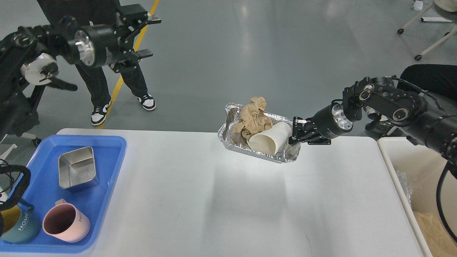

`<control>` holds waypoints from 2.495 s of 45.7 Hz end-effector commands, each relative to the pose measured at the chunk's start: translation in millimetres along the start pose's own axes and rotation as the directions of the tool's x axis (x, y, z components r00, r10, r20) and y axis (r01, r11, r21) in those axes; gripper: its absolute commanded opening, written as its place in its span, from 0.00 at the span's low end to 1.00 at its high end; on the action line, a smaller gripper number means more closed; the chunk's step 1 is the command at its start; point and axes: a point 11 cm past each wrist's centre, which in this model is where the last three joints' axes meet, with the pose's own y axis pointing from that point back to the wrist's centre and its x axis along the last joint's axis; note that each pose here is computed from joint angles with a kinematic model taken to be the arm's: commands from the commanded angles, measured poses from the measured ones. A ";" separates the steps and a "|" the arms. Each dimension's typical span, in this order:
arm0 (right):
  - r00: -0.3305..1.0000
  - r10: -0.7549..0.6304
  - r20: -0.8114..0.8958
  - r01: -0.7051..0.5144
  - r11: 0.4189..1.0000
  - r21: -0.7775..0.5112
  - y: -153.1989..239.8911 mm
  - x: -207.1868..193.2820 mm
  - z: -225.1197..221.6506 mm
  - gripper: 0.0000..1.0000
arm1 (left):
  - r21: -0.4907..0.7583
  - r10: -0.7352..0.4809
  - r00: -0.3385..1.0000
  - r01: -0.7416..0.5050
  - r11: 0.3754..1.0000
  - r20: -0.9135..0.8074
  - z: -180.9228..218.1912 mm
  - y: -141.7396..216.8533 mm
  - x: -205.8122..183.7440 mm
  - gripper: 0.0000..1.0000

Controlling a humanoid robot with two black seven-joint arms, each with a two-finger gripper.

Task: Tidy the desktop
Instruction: 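Release the paper into the foil tray and raise the left gripper, then carry the foil tray with the right gripper into the white bin, then release the foil tray in the bin and withdraw the right gripper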

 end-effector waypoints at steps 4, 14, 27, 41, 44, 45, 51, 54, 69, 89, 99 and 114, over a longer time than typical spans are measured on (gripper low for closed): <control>1.000 -0.002 0.005 0.002 1.000 0.001 -1.5 -1.3 1.8 0.00 | -0.131 0.060 0.923 -0.118 0.984 -0.381 -83.5 33.1 17.9 0.96; 1.000 0.002 0.020 -0.003 1.000 0.026 -1.1 -0.8 0.9 0.00 | -0.121 0.049 0.661 -0.209 0.971 -0.748 -166.0 11.8 -9.9 0.96; 0.995 0.065 0.077 -0.064 0.998 -0.015 24.3 11.7 35.4 0.00 | -0.155 -0.030 0.498 -0.212 0.965 -0.867 -182.8 -26.3 -55.8 0.96; 0.903 0.366 0.227 -0.290 0.907 -0.306 139.5 17.6 193.1 0.00 | -0.155 -0.036 0.503 -0.198 0.968 -0.864 -182.1 -31.9 -62.9 0.96; 0.849 0.459 0.262 -0.345 0.857 -0.384 176.5 8.5 233.2 0.00 | -0.148 -0.028 0.506 -0.198 0.969 -0.862 -183.9 -30.7 -62.1 0.96; 0.834 0.480 0.272 -0.354 0.844 -0.403 184.9 4.3 243.6 0.00 | -0.151 -0.032 0.506 -0.196 0.969 -0.862 -184.0 -30.6 -62.8 0.96; 0.753 0.570 0.328 -0.389 0.788 -0.477 215.2 -20.9 290.8 0.00 | -0.157 -0.041 0.506 -0.188 0.970 -0.861 -184.5 -31.6 -65.8 0.96; 0.701 0.619 0.354 -0.409 0.756 -0.510 230.4 -32.5 311.9 0.00 | -0.149 -0.036 0.501 -0.187 0.971 -0.864 -188.9 -30.8 -67.8 0.96; 0.469 0.777 0.419 -0.438 0.617 -0.653 256.6 -85.9 391.3 0.00 | -0.139 -0.027 0.497 -0.189 0.972 -0.868 -198.1 -28.7 -72.9 0.96; 0.241 0.877 0.417 -0.436 0.481 -0.761 156.3 -115.2 426.0 0.00 | -0.117 -0.019 0.469 -0.179 0.977 -0.883 -216.0 -26.6 -87.5 0.96; 0.198 0.908 0.370 -0.442 0.419 -0.793 133.1 -117.5 424.4 0.00 | -0.123 -0.028 0.468 -0.174 0.977 -0.884 -219.0 -24.8 -89.8 0.96; 0.114 0.917 0.382 -0.449 0.391 -0.804 131.0 -118.1 425.0 1.00 | -0.121 -0.029 0.463 -0.170 0.978 -0.886 -224.5 -21.6 -92.3 0.96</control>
